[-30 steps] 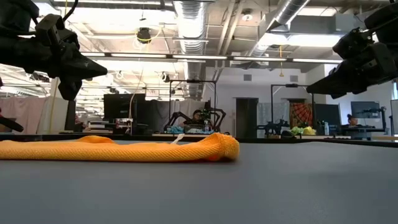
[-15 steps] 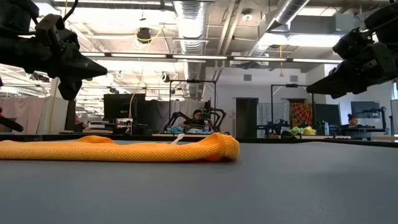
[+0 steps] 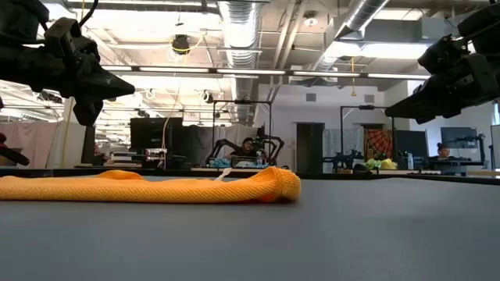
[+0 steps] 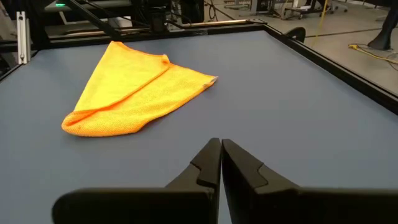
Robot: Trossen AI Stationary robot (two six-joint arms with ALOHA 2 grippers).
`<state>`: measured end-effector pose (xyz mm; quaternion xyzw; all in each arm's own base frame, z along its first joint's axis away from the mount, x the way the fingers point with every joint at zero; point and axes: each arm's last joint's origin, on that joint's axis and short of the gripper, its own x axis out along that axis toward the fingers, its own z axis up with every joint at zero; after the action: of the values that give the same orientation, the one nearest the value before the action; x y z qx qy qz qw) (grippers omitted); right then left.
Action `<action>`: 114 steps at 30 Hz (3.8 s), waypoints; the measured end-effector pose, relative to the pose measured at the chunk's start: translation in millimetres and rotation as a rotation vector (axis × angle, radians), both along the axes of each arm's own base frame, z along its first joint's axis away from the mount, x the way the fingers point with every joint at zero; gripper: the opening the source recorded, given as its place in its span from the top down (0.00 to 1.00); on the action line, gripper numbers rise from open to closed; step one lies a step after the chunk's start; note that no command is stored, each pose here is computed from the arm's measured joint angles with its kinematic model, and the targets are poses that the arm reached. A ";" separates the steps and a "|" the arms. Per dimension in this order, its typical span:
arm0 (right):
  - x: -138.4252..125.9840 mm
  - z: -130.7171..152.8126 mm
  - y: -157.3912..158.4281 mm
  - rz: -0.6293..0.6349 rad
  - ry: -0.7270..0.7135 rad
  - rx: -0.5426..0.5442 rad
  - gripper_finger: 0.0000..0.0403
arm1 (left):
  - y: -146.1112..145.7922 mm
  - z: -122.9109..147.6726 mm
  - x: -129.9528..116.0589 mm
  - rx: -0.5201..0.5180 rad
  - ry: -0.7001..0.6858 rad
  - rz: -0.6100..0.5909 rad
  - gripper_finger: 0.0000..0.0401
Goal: Roll towel
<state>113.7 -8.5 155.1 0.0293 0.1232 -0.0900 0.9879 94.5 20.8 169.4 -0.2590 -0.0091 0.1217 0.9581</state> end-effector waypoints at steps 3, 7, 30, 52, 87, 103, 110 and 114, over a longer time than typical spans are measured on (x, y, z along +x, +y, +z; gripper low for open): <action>0.0 -0.1 0.0 0.000 0.000 0.000 0.90 | 0.0 0.0 0.0 0.000 0.000 0.000 1.00; 0.0 0.0 0.0 0.000 0.000 0.000 0.90 | 0.0 0.1 0.0 0.000 0.000 0.000 1.00; 0.1 0.7 -1.3 0.032 0.028 -0.198 0.90 | 1.1 0.7 -0.3 0.011 -0.005 0.039 1.00; 19.8 42.1 -10.5 -0.140 -0.424 0.294 0.90 | -4.9 8.5 14.7 0.197 -0.098 -0.047 1.00; 322.8 6.7 -97.2 -0.012 0.412 0.061 0.46 | -3.1 -12.7 31.3 0.229 0.289 -0.019 0.66; 335.8 -19.7 -85.5 0.051 0.456 0.028 0.46 | -3.2 -13.8 31.0 0.239 0.303 -0.023 0.66; 336.9 -7.1 -84.2 0.050 0.407 0.015 0.46 | -3.2 -13.9 31.0 0.238 0.303 -0.027 0.66; 339.3 -2.2 -78.3 0.063 0.375 0.004 0.46 | -3.4 -14.1 31.0 0.237 0.305 -0.033 0.66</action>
<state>453.0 -86.7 152.9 0.0104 0.3062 -0.0628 0.9498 125.6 17.4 155.3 -0.1231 0.1262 0.1417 0.9741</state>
